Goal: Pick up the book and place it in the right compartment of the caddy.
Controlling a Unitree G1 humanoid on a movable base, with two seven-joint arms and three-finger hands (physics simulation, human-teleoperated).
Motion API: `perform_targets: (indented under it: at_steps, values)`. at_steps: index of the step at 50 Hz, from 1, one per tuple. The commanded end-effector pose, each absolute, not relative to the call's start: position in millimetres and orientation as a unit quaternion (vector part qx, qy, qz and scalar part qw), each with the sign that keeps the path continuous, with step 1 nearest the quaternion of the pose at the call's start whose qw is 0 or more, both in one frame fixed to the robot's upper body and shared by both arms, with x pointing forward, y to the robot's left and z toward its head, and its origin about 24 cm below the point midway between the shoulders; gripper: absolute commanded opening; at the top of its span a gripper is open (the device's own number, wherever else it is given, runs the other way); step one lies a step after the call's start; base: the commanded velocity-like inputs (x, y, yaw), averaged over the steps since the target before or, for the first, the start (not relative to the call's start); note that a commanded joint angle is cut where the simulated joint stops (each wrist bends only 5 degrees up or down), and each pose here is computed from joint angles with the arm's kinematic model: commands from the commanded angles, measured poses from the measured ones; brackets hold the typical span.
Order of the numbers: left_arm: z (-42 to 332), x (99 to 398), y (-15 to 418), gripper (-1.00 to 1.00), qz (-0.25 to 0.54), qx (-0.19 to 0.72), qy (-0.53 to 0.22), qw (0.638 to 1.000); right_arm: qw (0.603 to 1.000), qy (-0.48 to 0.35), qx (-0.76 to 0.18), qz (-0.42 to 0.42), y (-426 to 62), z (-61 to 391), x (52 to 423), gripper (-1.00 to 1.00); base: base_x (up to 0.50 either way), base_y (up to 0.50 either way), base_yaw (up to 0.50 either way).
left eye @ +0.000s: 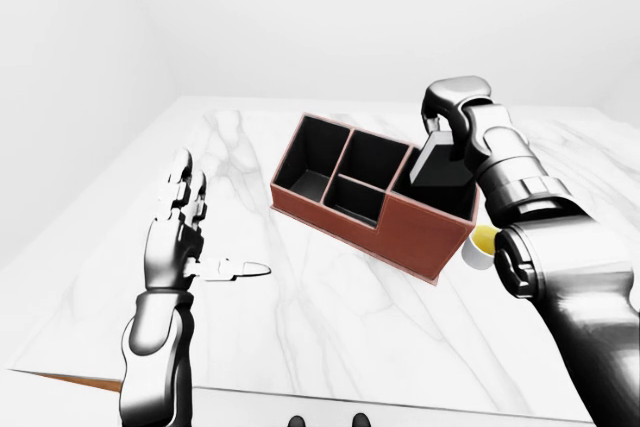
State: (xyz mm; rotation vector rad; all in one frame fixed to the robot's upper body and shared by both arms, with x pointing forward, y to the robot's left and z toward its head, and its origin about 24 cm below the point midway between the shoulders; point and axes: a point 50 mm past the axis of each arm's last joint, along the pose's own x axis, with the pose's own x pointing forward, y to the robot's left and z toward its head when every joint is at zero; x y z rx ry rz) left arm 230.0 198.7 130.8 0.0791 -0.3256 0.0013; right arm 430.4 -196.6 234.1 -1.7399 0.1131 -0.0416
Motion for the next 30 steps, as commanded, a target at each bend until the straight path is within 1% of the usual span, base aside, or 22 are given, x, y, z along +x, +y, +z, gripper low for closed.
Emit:
perform_targets:
  at_steps: [1,14,21,30]
  values:
    - [129,231,201,1.0,0.003,0.039,-0.158,0.987,0.632,0.045,-0.773,-0.035,-194,238,431,-1.0,0.0,0.0,0.0]
    - [126,233,202,1.0,0.004,0.037,-0.151,0.988,0.635,0.056,-0.77,-0.035,-193,231,432,-1.0,0.0,0.0,0.0]
    - [124,234,204,1.0,0.005,0.037,-0.147,0.988,0.625,0.065,-0.777,-0.035,-194,224,431,-1.0,0.0,0.0,0.0]
    - [126,235,205,1.0,0.006,0.039,-0.15,0.988,0.624,0.07,-0.778,-0.033,-192,219,431,-1.0,0.0,0.0,0.0]
